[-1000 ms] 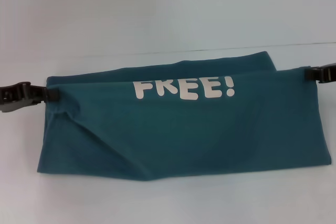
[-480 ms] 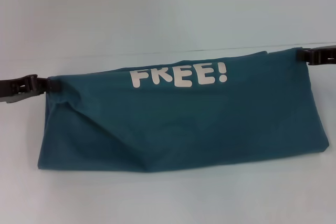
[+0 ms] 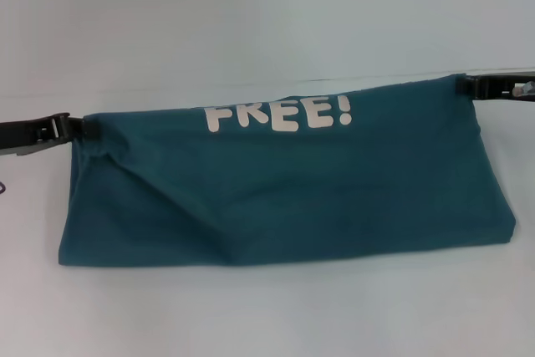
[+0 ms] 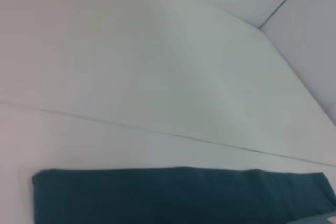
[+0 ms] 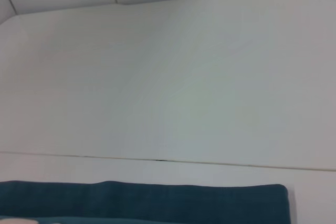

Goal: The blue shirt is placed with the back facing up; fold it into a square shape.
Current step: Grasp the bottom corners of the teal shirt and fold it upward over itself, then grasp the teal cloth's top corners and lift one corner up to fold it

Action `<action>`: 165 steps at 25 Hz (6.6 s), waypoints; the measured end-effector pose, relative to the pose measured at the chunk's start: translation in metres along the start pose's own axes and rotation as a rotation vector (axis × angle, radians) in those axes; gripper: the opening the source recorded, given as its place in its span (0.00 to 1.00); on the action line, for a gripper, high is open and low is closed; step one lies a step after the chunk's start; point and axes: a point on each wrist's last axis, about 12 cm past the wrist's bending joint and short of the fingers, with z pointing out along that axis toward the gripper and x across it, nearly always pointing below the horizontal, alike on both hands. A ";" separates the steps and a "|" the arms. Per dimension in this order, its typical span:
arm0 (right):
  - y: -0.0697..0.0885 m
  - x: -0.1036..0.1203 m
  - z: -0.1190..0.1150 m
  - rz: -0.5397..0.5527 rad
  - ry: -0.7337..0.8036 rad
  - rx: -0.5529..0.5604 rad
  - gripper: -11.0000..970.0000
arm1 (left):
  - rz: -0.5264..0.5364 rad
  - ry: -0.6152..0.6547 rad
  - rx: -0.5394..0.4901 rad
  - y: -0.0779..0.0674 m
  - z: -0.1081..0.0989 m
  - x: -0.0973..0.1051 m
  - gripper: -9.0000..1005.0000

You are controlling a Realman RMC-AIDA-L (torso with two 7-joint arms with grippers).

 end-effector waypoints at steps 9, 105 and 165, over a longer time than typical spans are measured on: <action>-0.002 -0.005 0.005 -0.002 -0.042 0.044 0.19 | 0.015 -0.045 -0.052 0.002 0.012 0.002 0.08; 0.079 0.026 -0.016 -0.446 0.121 -0.603 0.94 | 0.223 0.282 -0.310 -0.003 0.030 0.000 0.90; 0.084 0.027 -0.013 -0.456 0.132 -0.614 0.94 | 0.228 0.268 -0.333 -0.004 0.051 0.020 0.71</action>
